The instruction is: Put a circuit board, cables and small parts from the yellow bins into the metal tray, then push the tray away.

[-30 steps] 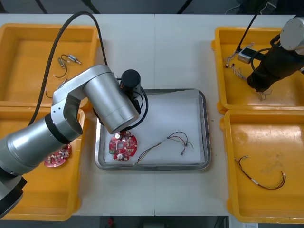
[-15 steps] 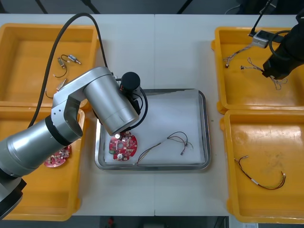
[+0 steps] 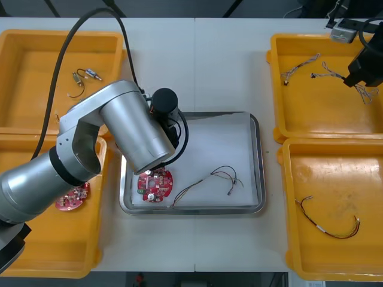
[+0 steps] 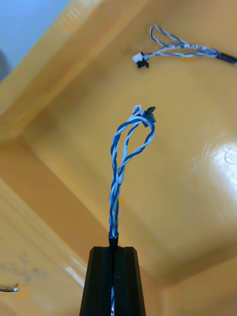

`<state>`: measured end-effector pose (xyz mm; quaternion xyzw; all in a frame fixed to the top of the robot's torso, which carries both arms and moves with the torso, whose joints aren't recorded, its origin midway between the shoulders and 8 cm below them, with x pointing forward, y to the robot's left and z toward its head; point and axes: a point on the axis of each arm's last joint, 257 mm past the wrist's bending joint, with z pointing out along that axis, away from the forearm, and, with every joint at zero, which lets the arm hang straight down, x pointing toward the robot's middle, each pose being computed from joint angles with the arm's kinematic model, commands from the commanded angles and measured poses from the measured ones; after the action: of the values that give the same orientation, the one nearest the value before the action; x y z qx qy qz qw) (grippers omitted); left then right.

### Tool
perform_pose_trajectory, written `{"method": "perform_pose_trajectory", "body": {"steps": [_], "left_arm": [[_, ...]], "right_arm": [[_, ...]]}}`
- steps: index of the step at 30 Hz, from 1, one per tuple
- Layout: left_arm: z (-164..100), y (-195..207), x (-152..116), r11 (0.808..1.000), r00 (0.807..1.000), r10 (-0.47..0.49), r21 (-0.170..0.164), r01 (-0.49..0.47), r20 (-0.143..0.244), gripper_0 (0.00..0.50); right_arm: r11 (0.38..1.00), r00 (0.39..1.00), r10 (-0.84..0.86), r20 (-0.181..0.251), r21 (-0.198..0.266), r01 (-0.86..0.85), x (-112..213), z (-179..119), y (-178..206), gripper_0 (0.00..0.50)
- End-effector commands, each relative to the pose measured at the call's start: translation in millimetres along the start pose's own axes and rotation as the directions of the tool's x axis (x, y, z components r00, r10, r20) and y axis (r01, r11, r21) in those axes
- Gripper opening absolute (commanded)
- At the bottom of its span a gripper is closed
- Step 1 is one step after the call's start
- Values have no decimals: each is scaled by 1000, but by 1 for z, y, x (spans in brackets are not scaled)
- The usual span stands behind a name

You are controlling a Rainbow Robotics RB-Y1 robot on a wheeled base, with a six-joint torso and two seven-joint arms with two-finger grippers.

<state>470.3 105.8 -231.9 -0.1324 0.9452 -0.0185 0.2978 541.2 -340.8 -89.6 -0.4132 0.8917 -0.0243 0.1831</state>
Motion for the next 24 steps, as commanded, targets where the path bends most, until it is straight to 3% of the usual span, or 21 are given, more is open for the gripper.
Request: {"method": "perform_pose_trajectory", "body": {"steps": [1, 5, 11, 20, 24], "left_arm": [[-40, 0, -18, 996, 997, -74, 52, 75, -8, 500], [-75, 8, -43, 991, 994, -108, 83, 107, 3, 500], [-107, 29, -85, 984, 988, -156, 91, 154, 16, 500], [-130, 64, -140, 960, 964, -264, 97, 263, -3, 500], [-131, 83, -164, 941, 945, -326, 94, 326, -13, 500]], "right_arm": [[995, 997, -48, 64, 93, 42, -17, -55, -17, 0], [994, 995, -67, 75, 96, 60, -23, -64, -9, 0], [991, 992, -103, 77, 96, 96, -31, -71, 3, 0], [979, 976, -197, 91, 75, 191, -52, -79, 38, 0], [972, 963, -236, 127, 42, 232, -67, -79, 61, 0]]}}
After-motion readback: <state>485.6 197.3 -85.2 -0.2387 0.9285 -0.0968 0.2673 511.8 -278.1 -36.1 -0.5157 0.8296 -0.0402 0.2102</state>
